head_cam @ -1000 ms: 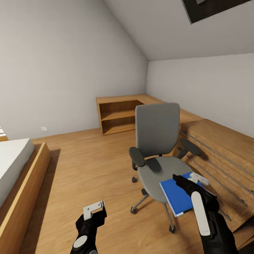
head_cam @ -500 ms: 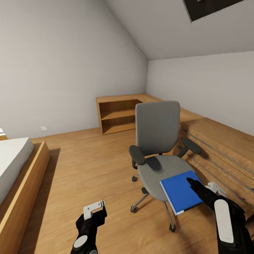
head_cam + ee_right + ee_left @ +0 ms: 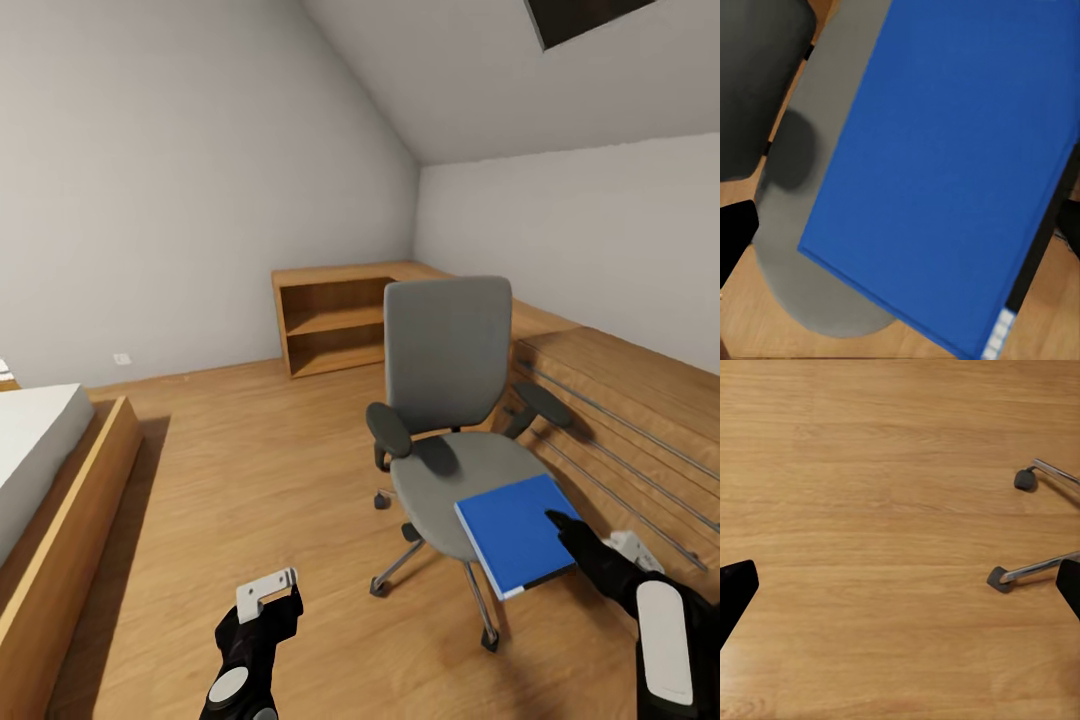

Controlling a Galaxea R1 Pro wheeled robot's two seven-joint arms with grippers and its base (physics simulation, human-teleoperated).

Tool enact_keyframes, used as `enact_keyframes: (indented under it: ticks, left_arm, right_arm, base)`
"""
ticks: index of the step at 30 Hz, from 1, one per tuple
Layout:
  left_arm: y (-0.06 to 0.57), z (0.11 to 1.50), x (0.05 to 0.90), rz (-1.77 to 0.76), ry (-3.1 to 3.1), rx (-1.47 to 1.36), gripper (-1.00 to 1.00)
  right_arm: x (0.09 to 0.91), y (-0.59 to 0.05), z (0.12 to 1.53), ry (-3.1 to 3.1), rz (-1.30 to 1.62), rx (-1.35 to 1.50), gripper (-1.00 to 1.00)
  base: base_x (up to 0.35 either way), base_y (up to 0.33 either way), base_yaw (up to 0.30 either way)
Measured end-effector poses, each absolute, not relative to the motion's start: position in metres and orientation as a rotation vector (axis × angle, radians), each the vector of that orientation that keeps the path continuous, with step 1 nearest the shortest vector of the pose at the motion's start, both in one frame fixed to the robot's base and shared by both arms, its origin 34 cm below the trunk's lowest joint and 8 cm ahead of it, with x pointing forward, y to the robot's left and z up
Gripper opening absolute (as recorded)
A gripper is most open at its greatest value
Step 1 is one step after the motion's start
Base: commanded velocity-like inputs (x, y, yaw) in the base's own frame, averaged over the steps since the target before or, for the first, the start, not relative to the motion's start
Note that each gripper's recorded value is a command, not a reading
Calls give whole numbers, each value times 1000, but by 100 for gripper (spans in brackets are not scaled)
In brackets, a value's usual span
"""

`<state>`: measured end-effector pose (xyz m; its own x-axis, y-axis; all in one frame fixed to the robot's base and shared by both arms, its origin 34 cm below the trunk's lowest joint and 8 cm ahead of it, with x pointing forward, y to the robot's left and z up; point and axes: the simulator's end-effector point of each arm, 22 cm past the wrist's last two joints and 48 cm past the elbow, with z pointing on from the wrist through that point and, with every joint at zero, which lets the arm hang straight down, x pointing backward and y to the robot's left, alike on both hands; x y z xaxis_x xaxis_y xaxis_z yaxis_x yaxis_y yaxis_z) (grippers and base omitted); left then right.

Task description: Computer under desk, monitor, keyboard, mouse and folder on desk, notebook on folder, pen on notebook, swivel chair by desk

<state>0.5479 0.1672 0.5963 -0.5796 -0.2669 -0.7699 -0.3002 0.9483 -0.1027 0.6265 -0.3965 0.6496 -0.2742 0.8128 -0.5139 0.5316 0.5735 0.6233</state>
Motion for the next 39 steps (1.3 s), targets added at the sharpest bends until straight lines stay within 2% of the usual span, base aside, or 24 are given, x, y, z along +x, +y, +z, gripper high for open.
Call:
enact_keyframes:
  ticks: [10,20,39]
  left_arm:
    - [167,575,544,47,2217,-398,100]
    - [167,554,540,48,2217,-398,100]
    - [166,513,530,47,2218,-397,100]
  right_arm:
    - [615,-393,632,1919,541,1047,100]
    - [594,-415,629,1728,738,1067,100]
    - [581,-406,561,1730,813,1120,100]
  base:
    - [0,0,0]
    - [0,0,0]
    - [0,0,0]
